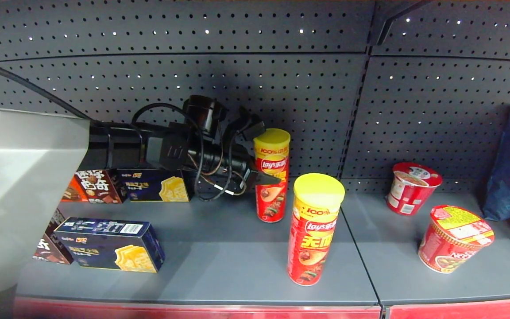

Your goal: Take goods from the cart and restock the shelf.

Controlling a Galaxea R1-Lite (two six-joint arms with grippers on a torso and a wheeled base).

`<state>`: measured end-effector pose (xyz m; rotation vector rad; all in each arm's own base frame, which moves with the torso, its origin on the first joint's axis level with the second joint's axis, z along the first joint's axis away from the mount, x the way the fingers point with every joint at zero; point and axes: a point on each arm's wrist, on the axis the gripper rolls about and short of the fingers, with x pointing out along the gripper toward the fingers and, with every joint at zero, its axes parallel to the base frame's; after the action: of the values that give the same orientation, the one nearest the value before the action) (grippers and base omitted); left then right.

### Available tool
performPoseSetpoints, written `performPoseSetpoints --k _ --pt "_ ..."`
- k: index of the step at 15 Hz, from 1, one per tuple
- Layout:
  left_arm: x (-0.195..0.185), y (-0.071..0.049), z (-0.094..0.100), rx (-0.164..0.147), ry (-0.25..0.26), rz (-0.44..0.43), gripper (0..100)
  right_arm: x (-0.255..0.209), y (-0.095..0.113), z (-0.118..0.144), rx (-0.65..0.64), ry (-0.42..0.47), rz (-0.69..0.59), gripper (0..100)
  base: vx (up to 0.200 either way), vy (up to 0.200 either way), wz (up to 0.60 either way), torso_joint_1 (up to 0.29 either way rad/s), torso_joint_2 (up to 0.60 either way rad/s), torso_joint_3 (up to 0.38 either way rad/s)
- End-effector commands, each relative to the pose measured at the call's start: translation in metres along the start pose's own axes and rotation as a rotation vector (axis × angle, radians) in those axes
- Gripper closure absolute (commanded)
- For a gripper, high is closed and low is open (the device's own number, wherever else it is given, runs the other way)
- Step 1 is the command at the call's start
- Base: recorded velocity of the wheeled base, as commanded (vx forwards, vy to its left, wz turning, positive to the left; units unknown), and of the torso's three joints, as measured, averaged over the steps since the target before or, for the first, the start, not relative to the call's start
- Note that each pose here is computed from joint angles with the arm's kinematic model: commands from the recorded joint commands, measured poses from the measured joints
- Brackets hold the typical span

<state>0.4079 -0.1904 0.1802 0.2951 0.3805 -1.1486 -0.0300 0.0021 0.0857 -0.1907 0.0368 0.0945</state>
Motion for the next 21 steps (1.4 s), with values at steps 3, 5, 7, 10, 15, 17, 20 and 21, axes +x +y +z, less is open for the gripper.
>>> performPoseSetpoints --k 3,5,7,10,15,17,20,21 --pt "0.007 0.000 -0.001 0.002 0.001 -0.008 100 0.000 0.000 0.000 0.000 0.002 0.000 0 0.000 0.000 0.00 0.000 0.00 0.000" --pt "0.008 0.000 -0.001 0.005 -0.001 -0.009 100 0.000 0.000 0.000 0.000 0.002 0.000 0 0.000 0.000 0.00 0.000 0.00 0.000" --pt "0.010 0.001 -0.003 0.002 0.004 -0.011 100 0.000 0.000 0.000 0.000 0.002 0.000 0 0.000 0.000 0.00 0.000 0.00 0.000" --pt "0.012 0.002 -0.005 -0.001 0.008 -0.013 100 0.001 0.000 0.000 -0.001 -0.005 -0.003 0 0.000 0.000 0.00 0.000 0.00 0.000" --pt "0.014 0.004 -0.010 0.034 0.017 -0.011 0 0.001 0.000 0.000 0.000 -0.010 -0.003 0 0.000 0.000 0.00 0.000 0.00 0.000" --pt "0.014 0.005 -0.011 0.035 0.018 -0.011 0 0.001 0.000 0.000 -0.001 -0.010 -0.003 0 0.000 0.000 0.00 0.000 0.00 0.000" --pt "0.013 0.005 -0.012 0.033 0.022 -0.011 0 0.001 0.000 0.000 0.000 -0.010 -0.003 0 0.000 0.000 0.00 0.000 0.00 0.000" --pt "0.012 0.005 -0.011 0.034 0.021 -0.009 0 0.001 0.000 0.000 0.000 -0.010 -0.003 0 0.000 0.000 0.00 0.000 0.00 0.000"
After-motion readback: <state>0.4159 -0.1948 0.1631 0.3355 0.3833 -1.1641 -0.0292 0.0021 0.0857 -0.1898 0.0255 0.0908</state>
